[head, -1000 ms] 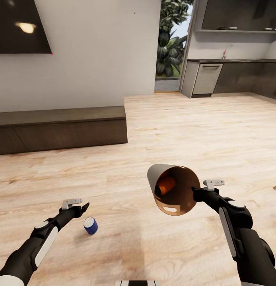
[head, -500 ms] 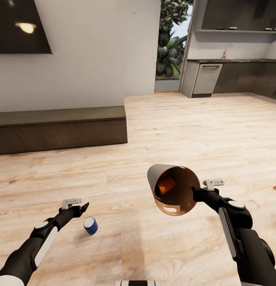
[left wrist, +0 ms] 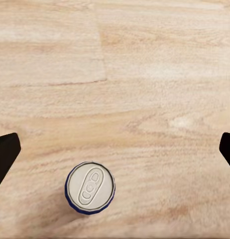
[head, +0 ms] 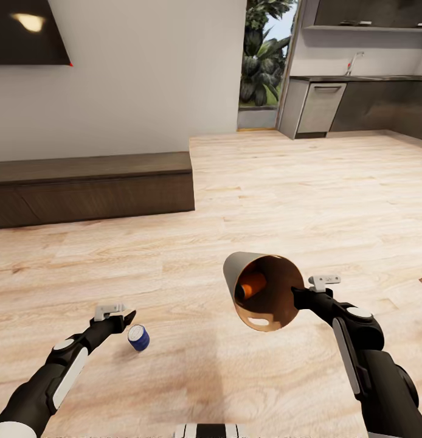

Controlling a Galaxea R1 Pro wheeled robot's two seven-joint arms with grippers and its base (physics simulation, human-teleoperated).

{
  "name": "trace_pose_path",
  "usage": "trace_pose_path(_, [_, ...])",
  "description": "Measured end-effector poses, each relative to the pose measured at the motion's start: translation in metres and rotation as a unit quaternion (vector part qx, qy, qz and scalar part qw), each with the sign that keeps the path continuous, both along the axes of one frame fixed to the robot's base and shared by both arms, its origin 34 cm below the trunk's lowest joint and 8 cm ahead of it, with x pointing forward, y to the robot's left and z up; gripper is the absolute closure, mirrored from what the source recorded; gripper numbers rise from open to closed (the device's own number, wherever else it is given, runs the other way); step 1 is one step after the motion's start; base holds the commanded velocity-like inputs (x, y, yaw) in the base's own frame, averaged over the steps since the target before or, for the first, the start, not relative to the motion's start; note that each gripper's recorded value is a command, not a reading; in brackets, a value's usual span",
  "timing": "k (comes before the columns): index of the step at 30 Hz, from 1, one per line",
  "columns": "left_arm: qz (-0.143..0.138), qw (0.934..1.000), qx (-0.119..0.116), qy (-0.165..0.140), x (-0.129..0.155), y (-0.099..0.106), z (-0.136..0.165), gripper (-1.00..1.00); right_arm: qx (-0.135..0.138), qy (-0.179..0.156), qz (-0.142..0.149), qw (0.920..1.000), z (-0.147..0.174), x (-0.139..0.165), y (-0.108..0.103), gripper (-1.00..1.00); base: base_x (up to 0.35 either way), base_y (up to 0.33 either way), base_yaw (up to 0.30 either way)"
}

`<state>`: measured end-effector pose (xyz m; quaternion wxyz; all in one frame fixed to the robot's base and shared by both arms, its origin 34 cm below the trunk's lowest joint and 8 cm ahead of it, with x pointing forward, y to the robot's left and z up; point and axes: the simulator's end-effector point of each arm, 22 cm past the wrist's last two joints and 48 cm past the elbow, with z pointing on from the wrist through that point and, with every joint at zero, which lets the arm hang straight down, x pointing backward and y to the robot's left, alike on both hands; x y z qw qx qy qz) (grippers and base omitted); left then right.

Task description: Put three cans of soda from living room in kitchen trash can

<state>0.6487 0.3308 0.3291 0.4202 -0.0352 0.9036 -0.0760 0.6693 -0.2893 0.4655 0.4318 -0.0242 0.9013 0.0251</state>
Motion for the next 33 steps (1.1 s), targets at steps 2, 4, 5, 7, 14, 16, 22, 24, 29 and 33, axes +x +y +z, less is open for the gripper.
trace_pose_path(2, [0.003, 1.0, 0.003, 0.005, -0.002, 0.003, -0.005, -1.0, -0.001, 0.004, -0.001, 1.0, -0.005, 0.0, -0.001, 1.0, 0.0, 0.0, 0.0])
trace_pose_path(4, [0.01, 0.9999, 0.01, 0.01, -0.004, 0.009, -0.01, -1.0, -0.002, 0.008, -0.001, 1.0, -0.01, 0.0, -0.002, 1.0, 0.0, 0.0, 0.0])
trace_pose_path(5, [0.013, 0.9998, 0.013, 0.013, -0.005, 0.012, -0.013, -1.0, -0.002, 0.011, -0.001, 0.9999, -0.012, -0.001, -0.002, 1.0, 0.0, 0.0, 0.0])
trace_pose_path(7, [0.024, 0.9993, 0.023, 0.018, -0.006, 0.019, -0.018, -1.0, -0.001, 0.016, -0.001, 0.9999, -0.016, 0.0, -0.002, 1.0, 0.0, 0.0, 0.0])
trace_pose_path(14, [0.032, 0.9984, 0.032, 0.034, -0.012, 0.025, -0.036, -1.0, -0.005, 0.028, -0.001, 0.9996, -0.03, 0.002, -0.005, 1.0, 0.0, 0.0, 0.0])
trace_pose_path(16, [0.032, 0.9982, 0.033, 0.038, -0.014, 0.025, -0.04, -1.0, -0.005, 0.029, -0.001, 0.9996, -0.032, 0.006, -0.006, 1.0, 0.0, 0.0, 0.0])
trace_pose_path(22, [0.029, 0.9978, 0.033, 0.049, -0.019, 0.022, -0.055, -1.0, -0.011, 0.005, -0.002, 0.9999, -0.015, 0.034, -0.012, 1.0, 0.0, 0.0, 0.0])
trace_pose_path(24, [0.028, 0.9976, 0.033, 0.054, -0.021, 0.021, -0.06, -1.0, -0.013, 0.0, -0.003, 0.9999, -0.011, 0.044, -0.015, 1.0, 0.0, 0.0, 0.0])
trace_pose_path(29, [0.034, 0.9964, 0.033, 0.07, -0.036, 0.022, -0.084, -1.0, -0.036, -0.039, -0.006, 0.9986, 0.024, 0.08, -0.033, 1.0, 0.0, 0.0, 0.0])
trace_pose_path(33, [0.035, 0.9955, 0.034, 0.082, -0.044, 0.023, -0.098, -1.0, -0.034, -0.047, -0.006, 0.9983, 0.033, 0.096, -0.035, 1.0, 0.0, 0.0, 0.0])
